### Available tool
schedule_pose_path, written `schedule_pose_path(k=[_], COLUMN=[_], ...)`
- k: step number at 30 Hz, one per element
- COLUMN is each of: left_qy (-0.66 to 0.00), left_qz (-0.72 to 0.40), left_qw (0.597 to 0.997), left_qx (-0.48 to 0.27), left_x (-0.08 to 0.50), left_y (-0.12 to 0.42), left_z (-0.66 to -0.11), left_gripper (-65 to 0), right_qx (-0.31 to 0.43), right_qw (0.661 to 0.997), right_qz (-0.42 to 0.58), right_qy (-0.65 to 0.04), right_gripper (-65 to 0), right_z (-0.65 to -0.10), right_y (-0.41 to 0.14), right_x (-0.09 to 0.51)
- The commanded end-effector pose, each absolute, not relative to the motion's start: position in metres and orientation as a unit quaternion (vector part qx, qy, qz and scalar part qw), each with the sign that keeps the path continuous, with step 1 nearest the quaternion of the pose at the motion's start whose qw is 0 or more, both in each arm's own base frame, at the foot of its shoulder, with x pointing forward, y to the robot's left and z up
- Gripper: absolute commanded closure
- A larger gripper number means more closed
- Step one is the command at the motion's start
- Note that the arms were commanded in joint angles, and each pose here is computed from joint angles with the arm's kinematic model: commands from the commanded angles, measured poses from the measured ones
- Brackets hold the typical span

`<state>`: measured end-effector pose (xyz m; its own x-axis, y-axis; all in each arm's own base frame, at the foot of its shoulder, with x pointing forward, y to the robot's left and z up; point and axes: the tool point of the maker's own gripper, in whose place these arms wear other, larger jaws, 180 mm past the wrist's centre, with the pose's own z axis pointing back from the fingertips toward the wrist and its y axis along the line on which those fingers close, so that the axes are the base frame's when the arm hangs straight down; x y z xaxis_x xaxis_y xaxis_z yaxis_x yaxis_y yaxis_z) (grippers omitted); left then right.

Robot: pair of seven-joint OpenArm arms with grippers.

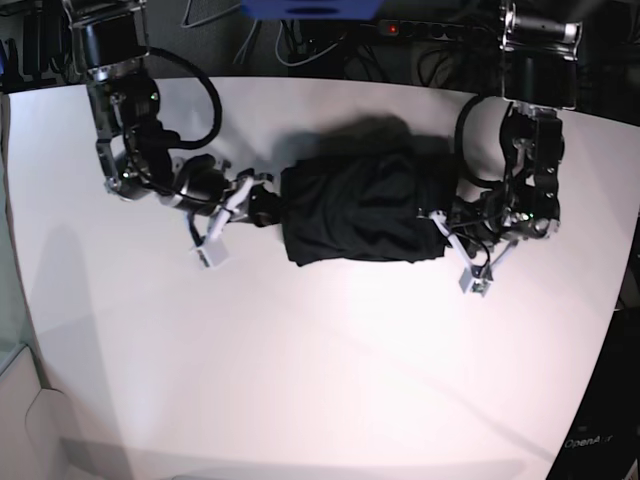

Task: Fold the T-shirt properly
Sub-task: 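Grip both sides of the black bundle and square it between grippers, then open both grippers and pull them away from the folded bundle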

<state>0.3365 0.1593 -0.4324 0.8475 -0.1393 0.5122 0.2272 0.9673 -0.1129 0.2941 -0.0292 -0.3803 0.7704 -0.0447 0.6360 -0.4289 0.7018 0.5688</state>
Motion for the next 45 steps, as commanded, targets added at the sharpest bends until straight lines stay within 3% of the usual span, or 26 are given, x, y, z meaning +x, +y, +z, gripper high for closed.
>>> schedule_pose_path(k=[1, 11, 15, 26, 41, 45], left_qy=[-0.233, -0.236, -0.238, -0.254, -0.260, -0.257], left_qz=[-0.100, -0.101, -0.100, -0.113, -0.119, -0.097], left_qw=[0.964, 0.963, 0.964, 0.960, 0.958, 0.961], left_qx=[-0.076, -0.075, -0.066, -0.024, -0.013, 0.008], left_x=[0.328, 0.330, 0.331, 0.336, 0.337, 0.335], left_y=[0.164, 0.164, 0.173, 0.208, 0.217, 0.241], left_z=[-0.438, -0.435, -0.433, -0.414, -0.405, -0.387], left_gripper=[0.0, 0.0, 0.0, 0.0, 0.0, 0.0], right_qx=[0.383, 0.432, 0.413, 0.328, 0.316, 0.299], right_qw=[0.851, 0.830, 0.833, 0.858, 0.869, 0.873], right_qz=[0.116, 0.155, 0.192, 0.221, 0.174, 0.179], right_qy=[-0.339, -0.316, -0.313, -0.327, -0.338, -0.340], right_gripper=[-7.6, -7.6, -7.6, -7.6, -7.6, -7.6], right_z=[-0.365, -0.359, -0.363, -0.379, -0.382, -0.383], right_y=[-0.022, 0.038, 0.050, 0.023, -0.004, -0.019], right_x=[0.301, 0.283, 0.280, 0.295, 0.310, 0.313])
